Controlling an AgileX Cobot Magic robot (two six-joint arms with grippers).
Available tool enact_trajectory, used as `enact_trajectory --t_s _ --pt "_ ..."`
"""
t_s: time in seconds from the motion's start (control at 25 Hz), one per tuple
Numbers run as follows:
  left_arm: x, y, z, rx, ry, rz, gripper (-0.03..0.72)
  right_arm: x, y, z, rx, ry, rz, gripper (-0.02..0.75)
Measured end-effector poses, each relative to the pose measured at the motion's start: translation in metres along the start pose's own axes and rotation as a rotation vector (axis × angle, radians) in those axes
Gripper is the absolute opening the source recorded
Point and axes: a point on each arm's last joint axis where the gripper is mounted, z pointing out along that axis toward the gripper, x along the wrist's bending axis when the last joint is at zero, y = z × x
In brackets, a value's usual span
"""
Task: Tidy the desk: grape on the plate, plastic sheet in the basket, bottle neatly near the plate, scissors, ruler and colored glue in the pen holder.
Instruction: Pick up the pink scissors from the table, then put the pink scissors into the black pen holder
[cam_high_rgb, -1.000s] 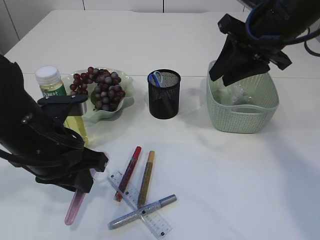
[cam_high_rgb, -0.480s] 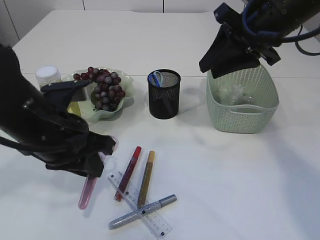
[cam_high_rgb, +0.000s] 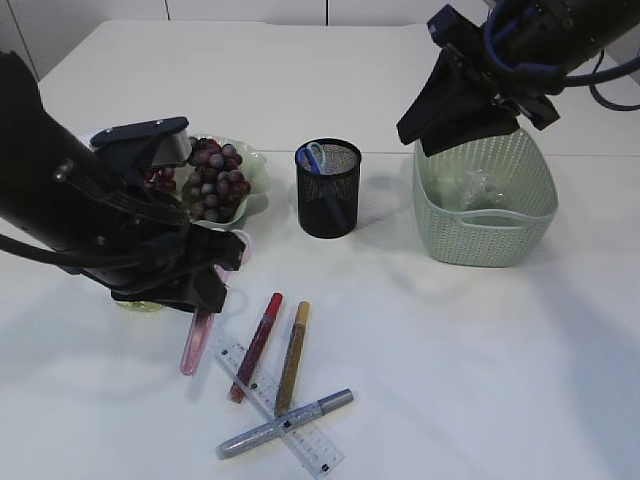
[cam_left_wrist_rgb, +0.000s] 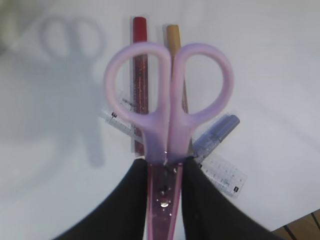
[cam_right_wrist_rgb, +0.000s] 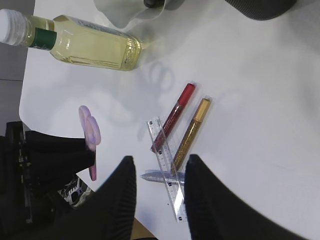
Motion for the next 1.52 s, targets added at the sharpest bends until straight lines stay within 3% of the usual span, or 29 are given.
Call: enact_trajectory --t_s 0.36,0.68,0.96,1.32,1.52 --pt "-0.001 0.005 0.000 -0.056 -0.015 0.010 0.151 0.001 0.000 0.000 -0.003 0.009 -0.010 0.275" --pt "-0.004 0.016 -0.002 -0.183 -0.047 0.022 0.151 -0.001 0.000 0.000 0.006 -0.016 -0.030 0.274" --pt "-0.007 0.027 -0.004 -0.300 -0.062 0.070 0.151 -0.014 -0.004 -0.001 0.050 -0.150 -0.075 0.275" --pt "-0.006 0.034 -0.007 -0.392 -0.043 0.152 0.151 -0.046 -0.010 -0.013 0.120 -0.533 -0.019 0.275" --pt "-0.008 0.040 -0.010 -0.467 -0.056 0.166 0.151 -0.052 -0.011 -0.016 0.121 -0.612 0.004 0.275"
